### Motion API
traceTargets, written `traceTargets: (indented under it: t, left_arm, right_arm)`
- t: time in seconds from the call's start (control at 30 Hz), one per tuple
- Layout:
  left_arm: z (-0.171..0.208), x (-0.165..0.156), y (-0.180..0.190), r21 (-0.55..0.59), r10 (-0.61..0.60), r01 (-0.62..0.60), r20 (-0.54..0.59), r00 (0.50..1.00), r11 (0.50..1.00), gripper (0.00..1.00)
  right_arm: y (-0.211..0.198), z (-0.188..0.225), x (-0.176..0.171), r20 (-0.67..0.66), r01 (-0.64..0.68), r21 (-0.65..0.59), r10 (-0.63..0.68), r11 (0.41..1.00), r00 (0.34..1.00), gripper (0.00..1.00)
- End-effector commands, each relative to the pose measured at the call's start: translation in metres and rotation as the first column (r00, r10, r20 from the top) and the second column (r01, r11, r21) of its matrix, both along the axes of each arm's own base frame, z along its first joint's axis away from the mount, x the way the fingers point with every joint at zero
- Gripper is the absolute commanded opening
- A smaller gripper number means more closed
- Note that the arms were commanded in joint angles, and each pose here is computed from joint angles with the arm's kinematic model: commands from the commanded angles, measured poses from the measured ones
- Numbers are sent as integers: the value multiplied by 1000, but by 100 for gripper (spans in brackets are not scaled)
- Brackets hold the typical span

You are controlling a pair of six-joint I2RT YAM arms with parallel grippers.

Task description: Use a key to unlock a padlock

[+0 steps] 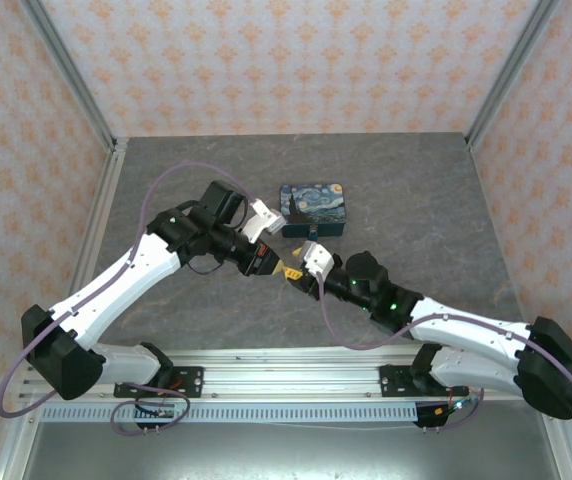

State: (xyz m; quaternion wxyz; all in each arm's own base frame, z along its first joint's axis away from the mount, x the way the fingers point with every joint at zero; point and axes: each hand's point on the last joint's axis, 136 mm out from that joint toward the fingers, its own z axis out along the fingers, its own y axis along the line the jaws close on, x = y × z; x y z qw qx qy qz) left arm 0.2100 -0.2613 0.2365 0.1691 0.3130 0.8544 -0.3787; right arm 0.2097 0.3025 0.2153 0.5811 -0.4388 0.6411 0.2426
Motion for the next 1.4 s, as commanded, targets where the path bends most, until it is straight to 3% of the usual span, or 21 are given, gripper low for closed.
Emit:
traceTargets:
  t: [0.0, 0.63, 1.37]
  left_arm:
    - [0, -5, 4, 2, -7, 7, -4, 1000, 1000, 0]
    - [4, -3, 7, -3, 11, -11, -8, 1000, 1000, 0]
    - [4, -1, 5, -4, 8, -8, -13, 1000, 1000, 0]
  right_arm:
    - [2, 19, -2, 22, -7, 73, 5, 997, 1000, 40]
    - [4, -7, -11, -14, -53, 24, 53, 998, 998, 46]
    - [15, 10, -4, 20, -60, 49, 59, 997, 998, 43]
